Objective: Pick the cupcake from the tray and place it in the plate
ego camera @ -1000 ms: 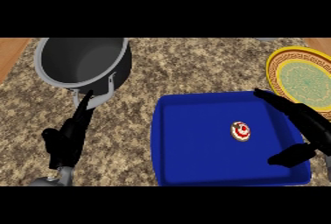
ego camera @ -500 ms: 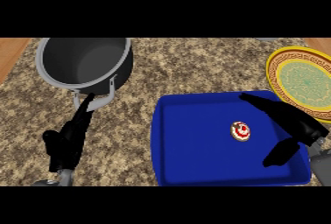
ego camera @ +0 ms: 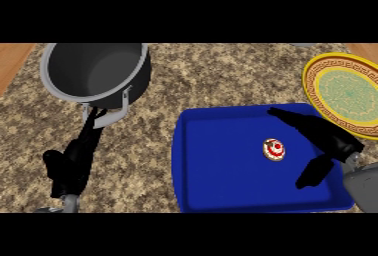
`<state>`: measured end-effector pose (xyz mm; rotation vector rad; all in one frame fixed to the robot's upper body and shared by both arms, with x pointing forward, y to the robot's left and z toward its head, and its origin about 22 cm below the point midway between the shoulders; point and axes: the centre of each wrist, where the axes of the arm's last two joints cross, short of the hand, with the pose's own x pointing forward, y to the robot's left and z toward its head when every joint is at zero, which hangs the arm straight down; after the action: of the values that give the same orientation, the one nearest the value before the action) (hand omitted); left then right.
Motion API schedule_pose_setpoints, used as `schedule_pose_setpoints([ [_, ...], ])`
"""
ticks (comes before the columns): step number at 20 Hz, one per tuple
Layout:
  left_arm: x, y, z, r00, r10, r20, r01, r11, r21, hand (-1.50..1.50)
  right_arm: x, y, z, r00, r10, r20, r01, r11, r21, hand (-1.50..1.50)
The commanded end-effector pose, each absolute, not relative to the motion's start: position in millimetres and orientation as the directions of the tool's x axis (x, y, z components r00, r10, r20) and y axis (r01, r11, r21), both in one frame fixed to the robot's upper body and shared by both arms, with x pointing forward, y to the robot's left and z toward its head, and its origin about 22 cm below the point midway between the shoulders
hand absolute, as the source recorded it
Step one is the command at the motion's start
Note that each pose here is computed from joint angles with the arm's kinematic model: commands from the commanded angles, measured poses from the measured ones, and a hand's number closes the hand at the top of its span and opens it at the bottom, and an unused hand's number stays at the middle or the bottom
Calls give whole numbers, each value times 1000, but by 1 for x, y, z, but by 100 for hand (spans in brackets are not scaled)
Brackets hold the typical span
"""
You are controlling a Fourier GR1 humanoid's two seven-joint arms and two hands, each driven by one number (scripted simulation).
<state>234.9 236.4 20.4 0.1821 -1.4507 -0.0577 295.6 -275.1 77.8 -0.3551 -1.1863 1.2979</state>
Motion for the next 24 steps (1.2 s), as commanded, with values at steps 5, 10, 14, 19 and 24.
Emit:
schedule_pose_setpoints([
  [5,246,240,0,264,-158,951,-106,976,192,0,304,-253,48,-161,862,481,-561,321,-763,-150],
  [10,247,255,-4,276,-162,948,-143,968,207,0,305,-263,49,-164,868,470,-572,304,-762,-150],
  [14,231,250,-13,279,-165,946,-122,971,205,0,306,-268,47,-153,870,468,-584,302,-753,-150],
  [19,235,250,-11,288,-168,943,-121,970,210,0,305,-255,30,-247,869,429,-530,249,-811,150],
  [24,243,257,-1,284,-170,944,-105,973,207,0,313,-247,39,-274,870,409,-455,257,-853,150],
])
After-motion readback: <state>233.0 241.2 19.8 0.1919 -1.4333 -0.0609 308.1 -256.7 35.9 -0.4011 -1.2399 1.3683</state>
